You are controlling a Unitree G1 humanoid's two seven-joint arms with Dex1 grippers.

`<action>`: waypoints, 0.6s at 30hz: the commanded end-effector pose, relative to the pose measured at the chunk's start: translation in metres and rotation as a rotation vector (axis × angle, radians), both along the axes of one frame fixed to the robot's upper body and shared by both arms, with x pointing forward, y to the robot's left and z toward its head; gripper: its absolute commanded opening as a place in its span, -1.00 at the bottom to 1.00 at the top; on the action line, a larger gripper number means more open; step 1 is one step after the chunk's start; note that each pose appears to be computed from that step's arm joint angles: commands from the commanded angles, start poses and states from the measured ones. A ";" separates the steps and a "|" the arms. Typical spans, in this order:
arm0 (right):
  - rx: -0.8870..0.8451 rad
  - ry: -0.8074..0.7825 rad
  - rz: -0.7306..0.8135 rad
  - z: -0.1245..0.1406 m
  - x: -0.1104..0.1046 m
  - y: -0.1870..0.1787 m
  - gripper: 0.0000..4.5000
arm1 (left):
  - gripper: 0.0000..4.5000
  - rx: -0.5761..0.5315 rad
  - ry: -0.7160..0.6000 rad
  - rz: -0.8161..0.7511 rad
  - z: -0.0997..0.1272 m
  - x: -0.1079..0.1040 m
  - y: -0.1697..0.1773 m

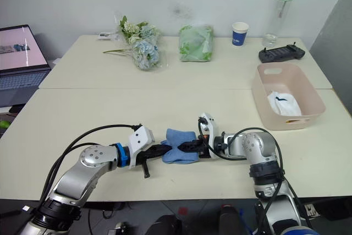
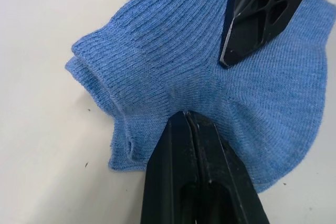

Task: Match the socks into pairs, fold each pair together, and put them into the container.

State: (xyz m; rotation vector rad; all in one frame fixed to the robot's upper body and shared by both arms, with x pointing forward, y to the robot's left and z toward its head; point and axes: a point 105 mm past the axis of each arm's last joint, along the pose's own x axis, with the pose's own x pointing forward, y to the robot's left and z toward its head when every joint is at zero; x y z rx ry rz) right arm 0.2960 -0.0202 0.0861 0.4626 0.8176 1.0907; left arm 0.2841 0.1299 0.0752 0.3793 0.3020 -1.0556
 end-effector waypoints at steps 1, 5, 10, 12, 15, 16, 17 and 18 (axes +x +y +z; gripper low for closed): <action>0.022 -0.054 -0.027 0.012 0.005 -0.007 -1.00 | -1.00 -0.096 -0.001 -0.047 0.026 -0.006 -0.004; 0.043 -0.196 -0.095 0.043 0.016 -0.029 -1.00 | -0.61 -0.275 -0.020 -0.047 0.082 -0.001 -0.002; 0.088 -0.346 -0.242 0.095 0.033 -0.057 -1.00 | 0.07 -0.421 -0.069 -0.109 0.145 0.000 -0.018; 0.089 -0.427 -0.309 0.118 0.041 -0.072 -1.00 | 0.32 -0.433 -0.107 -0.133 0.163 0.002 -0.025; -0.022 -0.623 -0.425 0.162 0.057 -0.115 -1.00 | 0.76 -0.408 -0.195 -0.182 0.187 0.009 -0.042; -0.080 -0.699 -0.480 0.179 0.063 -0.135 -1.00 | 0.89 -0.412 -0.220 -0.201 0.195 0.012 -0.050; -0.132 -0.756 -0.542 0.195 0.069 -0.154 -1.00 | 1.00 -0.423 -0.234 -0.222 0.201 0.013 -0.058; -0.184 -0.798 -0.587 0.205 0.074 -0.171 -1.00 | 1.00 -0.435 -0.237 -0.248 0.204 0.012 -0.065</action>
